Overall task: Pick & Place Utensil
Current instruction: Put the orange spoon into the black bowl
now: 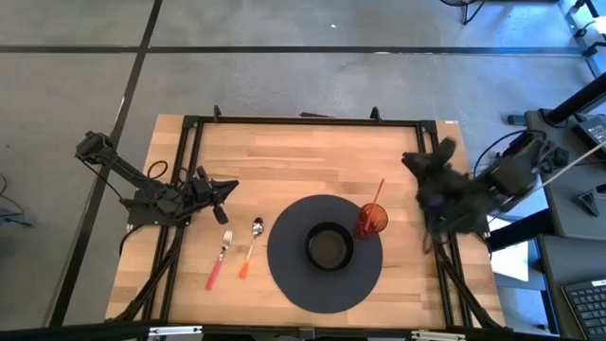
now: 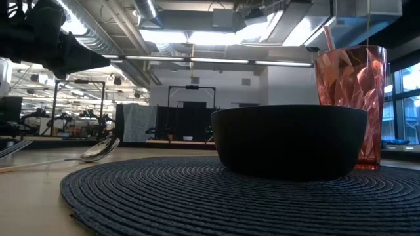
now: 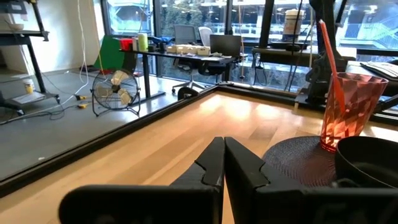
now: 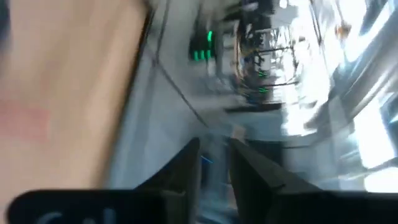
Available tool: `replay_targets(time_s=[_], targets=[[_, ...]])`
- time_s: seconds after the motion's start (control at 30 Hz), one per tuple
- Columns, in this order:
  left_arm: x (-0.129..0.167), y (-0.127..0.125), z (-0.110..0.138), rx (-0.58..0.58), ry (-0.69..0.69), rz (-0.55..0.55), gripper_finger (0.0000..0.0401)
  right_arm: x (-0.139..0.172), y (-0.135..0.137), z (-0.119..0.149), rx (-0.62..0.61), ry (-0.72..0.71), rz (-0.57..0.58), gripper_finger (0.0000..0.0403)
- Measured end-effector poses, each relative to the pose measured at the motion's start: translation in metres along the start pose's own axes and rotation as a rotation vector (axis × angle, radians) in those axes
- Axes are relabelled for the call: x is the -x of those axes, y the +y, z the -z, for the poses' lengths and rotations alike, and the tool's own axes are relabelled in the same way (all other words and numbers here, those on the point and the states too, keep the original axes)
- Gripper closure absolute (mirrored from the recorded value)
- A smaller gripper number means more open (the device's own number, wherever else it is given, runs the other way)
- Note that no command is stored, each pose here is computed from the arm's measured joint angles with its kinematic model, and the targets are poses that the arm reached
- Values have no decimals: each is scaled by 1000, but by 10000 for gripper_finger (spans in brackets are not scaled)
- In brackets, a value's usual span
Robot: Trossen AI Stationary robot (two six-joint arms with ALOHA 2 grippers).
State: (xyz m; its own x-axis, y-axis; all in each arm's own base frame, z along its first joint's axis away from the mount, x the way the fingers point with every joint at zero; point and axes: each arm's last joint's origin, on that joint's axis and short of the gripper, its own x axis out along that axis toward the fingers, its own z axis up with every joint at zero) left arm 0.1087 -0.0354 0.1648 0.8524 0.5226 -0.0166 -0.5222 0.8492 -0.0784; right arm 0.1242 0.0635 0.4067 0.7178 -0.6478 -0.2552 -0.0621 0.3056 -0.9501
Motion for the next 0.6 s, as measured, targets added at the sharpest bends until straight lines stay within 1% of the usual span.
replay_targets(time_s=[0.07,0.13,0.2,0.23,0.27,0.3,0.33,0.37,0.47,0.5,0.6], targets=[[0,0,0,1,0,0,398,7,-25,-5,-291,-115,-27,338],[0,0,0,0,0,-1,398,15,-50,-8,-541,-304,-112,358],[0,0,0,-6,-1,-1,398,22,-70,-4,-715,-555,-216,381],[0,0,0,-7,-1,-1,398,25,-76,-2,-767,-691,-255,391],[0,0,0,-7,-1,-1,398,26,-80,2,-799,-787,-265,396],[0,0,0,-7,-1,-1,398,25,-81,5,-826,-847,-248,397],[0,0,0,-7,-1,0,398,22,-79,8,-847,-876,-215,396],[0,0,0,-8,-1,0,398,17,-75,11,-858,-873,-180,396],[0,0,0,-17,-1,1,398,-3,-58,21,-879,-796,-83,399],[0,0,0,-23,-1,1,398,-12,-51,21,-872,-786,-74,399],[0,0,0,-42,-2,-14,398,-41,-35,25,-884,-791,-138,400]])
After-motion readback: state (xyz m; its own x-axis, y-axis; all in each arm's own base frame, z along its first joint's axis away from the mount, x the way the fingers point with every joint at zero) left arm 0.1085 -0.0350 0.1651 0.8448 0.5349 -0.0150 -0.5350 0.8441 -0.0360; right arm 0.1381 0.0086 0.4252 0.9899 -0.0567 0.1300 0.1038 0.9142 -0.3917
